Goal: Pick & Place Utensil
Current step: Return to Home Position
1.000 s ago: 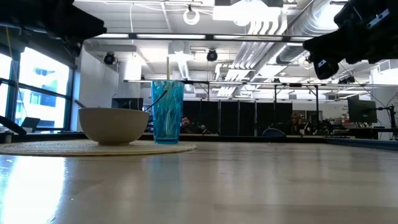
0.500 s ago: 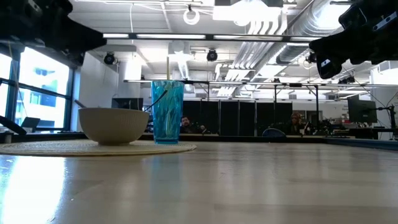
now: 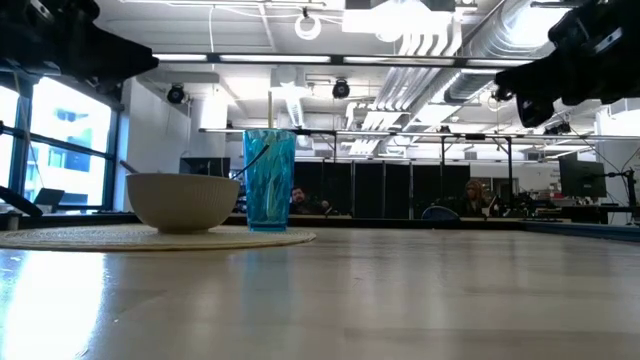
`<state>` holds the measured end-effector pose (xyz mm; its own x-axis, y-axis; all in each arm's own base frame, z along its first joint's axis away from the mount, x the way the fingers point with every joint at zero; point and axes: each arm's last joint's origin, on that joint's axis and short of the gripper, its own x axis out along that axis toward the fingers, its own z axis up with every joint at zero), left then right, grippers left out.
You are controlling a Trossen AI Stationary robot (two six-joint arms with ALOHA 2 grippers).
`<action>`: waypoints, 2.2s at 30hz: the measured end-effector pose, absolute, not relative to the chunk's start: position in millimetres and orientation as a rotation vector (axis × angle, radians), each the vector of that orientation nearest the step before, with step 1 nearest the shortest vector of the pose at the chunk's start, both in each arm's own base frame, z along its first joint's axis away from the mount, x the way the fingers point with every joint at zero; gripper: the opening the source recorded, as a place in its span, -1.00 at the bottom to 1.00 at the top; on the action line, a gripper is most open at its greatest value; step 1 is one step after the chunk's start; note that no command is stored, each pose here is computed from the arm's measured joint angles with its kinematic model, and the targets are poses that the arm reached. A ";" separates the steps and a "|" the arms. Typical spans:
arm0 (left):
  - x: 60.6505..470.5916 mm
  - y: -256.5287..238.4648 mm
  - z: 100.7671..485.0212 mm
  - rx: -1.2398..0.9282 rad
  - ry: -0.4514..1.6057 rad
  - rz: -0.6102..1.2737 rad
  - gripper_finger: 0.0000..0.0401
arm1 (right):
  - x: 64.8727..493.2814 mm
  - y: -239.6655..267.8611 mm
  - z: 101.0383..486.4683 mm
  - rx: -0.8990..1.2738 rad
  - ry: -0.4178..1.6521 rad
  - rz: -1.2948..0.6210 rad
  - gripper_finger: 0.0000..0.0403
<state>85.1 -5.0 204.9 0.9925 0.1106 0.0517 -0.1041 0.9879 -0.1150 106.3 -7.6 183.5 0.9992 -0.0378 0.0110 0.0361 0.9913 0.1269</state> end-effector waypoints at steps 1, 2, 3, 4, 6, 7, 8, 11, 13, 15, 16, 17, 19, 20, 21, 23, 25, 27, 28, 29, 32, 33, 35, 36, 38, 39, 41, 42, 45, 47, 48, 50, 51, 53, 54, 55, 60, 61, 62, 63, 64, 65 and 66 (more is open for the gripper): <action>85.2 -5.0 205.4 -0.113 -0.058 0.109 -0.59 | 105.0 -5.6 184.2 0.123 -0.022 -0.031 -1.00; 85.5 -5.0 204.8 -0.111 -0.051 0.109 -0.59 | 103.6 -3.8 184.6 0.122 -0.028 -0.025 -1.00; 85.9 -5.1 202.9 -0.109 -0.040 0.111 -0.59 | 102.4 -2.1 184.5 0.120 -0.030 -0.024 -0.99; 86.7 -5.2 200.8 -0.109 -0.041 0.109 -0.59 | 101.2 -0.7 184.7 0.112 -0.039 -0.023 -0.99; 89.6 -5.6 193.7 -0.112 -0.056 0.109 -0.59 | 98.9 1.9 181.4 0.105 -0.053 -0.009 -0.99; 91.1 -6.0 189.7 -0.110 -0.057 0.104 -0.59 | 98.2 3.0 179.6 0.106 -0.061 0.002 -0.99; 92.3 -6.3 186.2 -0.103 -0.056 0.098 -0.59 | 97.6 4.1 175.9 0.107 -0.067 0.018 -1.00; 95.1 -6.9 177.4 -0.097 -0.071 0.094 -0.59 | 96.9 6.3 170.3 0.113 -0.041 0.058 -0.99; 95.8 -7.2 176.6 -0.100 -0.092 0.083 -0.59 | 96.9 7.2 171.1 0.113 -0.046 0.091 -0.99; 96.1 -7.5 176.1 -0.098 -0.087 0.075 -0.59 | 96.6 8.2 171.6 0.112 -0.050 0.127 -1.00; 96.4 -7.7 175.3 -0.097 -0.080 0.070 -0.59 | 96.5 8.7 171.5 0.107 -0.049 0.144 -0.99; 96.6 -8.1 174.7 -0.099 -0.073 0.059 -0.60 | 96.6 8.9 171.4 0.105 -0.047 0.149 -0.99; 96.6 -8.9 175.3 -0.099 -0.081 0.029 -0.65 | 96.9 8.3 170.5 0.104 -0.039 0.129 -0.98; 96.5 -9.2 176.0 -0.099 -0.088 0.018 -0.71 | 97.0 8.1 170.0 0.105 -0.034 0.121 -0.98; 96.5 -9.0 175.9 -0.098 -0.088 0.023 -0.78 | 97.2 7.6 169.3 0.105 -0.029 0.102 -0.98; 96.6 -8.3 174.4 -0.093 -0.075 0.051 -0.93 | 97.3 6.3 168.9 0.106 -0.027 0.056 -0.98; 96.7 -7.9 173.5 -0.084 -0.067 0.065 -0.96 | 97.3 5.4 169.2 0.104 -0.031 0.027 -0.98; 96.8 -7.9 172.3 -0.069 -0.056 0.066 -0.94 | 97.4 5.2 169.3 0.096 -0.033 0.018 -0.98; 96.8 -7.8 171.9 -0.068 -0.051 0.071 -0.94 | 97.4 5.2 169.3 0.093 -0.033 0.018 -0.98; 96.8 -7.3 171.6 -0.069 -0.048 0.090 -0.95 | 97.4 5.1 169.3 0.088 -0.033 0.017 -0.98; 97.4 -6.2 171.0 -0.056 -0.039 0.129 -0.99 | 97.4 4.5 169.2 -0.163 -0.033 -0.002 -0.97; 97.4 -6.2 170.6 -0.045 -0.031 0.131 -0.99 | 97.4 4.5 169.2 -0.258 -0.033 -0.005 -0.97; 97.2 -6.2 171.4 -0.035 -0.029 0.128 -0.99 | 97.4 4.5 169.2 -0.382 -0.033 -0.005 -0.97; 97.2 -6.2 171.6 -0.036 -0.029 0.127 -0.98 | 97.4 4.6 169.2 -0.417 -0.033 -0.004 -0.97; 97.2 -6.2 171.6 -0.036 -0.029 0.127 -0.98 | 97.4 4.6 169.1 -0.445 -0.033 -0.003 -0.97; 97.2 -6.2 171.6 -0.036 -0.029 0.128 -0.98 | 97.4 4.6 169.1 -0.445 -0.033 -0.003 -0.97; 97.2 -6.2 171.6 -0.036 -0.028 0.128 -0.98 | 97.4 4.6 169.1 -0.444 -0.032 -0.003 -0.98; 97.2 -6.2 171.6 -0.036 -0.028 0.128 -0.98 | 97.4 4.6 169.1 -0.444 -0.032 -0.003 -0.99; 97.2 -6.2 171.5 -0.036 -0.028 0.128 -0.98 | 97.4 4.6 168.9 -0.445 -0.031 -0.002 -0.99; 97.2 -6.2 171.5 -0.036 -0.027 0.128 -0.97 | 97.4 4.6 168.9 -0.444 -0.031 -0.002 -0.98; 97.2 -6.2 171.4 -0.036 -0.027 0.128 -0.97 | 97.4 4.7 168.9 -0.445 -0.031 -0.002 -0.97; 97.2 -6.2 171.4 -0.036 -0.026 0.128 -0.97 | 97.4 4.6 168.8 -0.445 -0.030 -0.002 -0.97; 97.2 -6.2 171.4 -0.036 -0.026 0.128 -0.97 | 97.4 4.6 168.8 -0.444 -0.030 -0.002 -0.97; 97.2 -6.2 171.4 -0.036 -0.026 0.128 -0.97 | 97.4 4.7 168.8 -0.444 -0.030 -0.002 -0.97; 97.2 -6.2 171.4 -0.036 -0.026 0.128 -0.97 | 97.4 4.7 168.8 -0.445 -0.030 -0.002 -0.97; 97.2 -6.2 171.3 -0.036 -0.026 0.128 -0.97 | 97.4 4.7 168.8 -0.445 -0.030 -0.002 -0.98; 97.2 -6.2 171.3 -0.036 -0.025 0.128 -0.97 | 97.4 4.7 168.8 -0.444 -0.030 -0.001 -0.98; 97.2 -6.2 171.3 -0.036 -0.025 0.128 -0.97 | 97.4 4.7 168.7 -0.445 -0.030 -0.001 -0.98; 97.2 -6.2 171.3 -0.036 -0.025 0.128 -0.97 | 97.4 4.7 168.6 -0.444 -0.030 -0.001 -0.98; 97.2 -6.2 171.3 -0.036 -0.025 0.128 -0.97 | 97.4 4.7 168.6 -0.444 -0.030 -0.001 -0.97; 97.2 -6.2 171.3 -0.036 -0.025 0.128 -0.97 | 97.4 4.7 168.6 -0.444 -0.030 -0.001 -0.97; 97.2 -6.2 171.3 -0.036 -0.025 0.128 -0.97 | 97.4 4.7 168.6 -0.444 -0.029 -0.001 -0.96; 97.2 -6.2 171.2 -0.036 -0.025 0.128 -0.97 | 97.4 4.7 168.6 -0.444 -0.029 -0.001 -0.96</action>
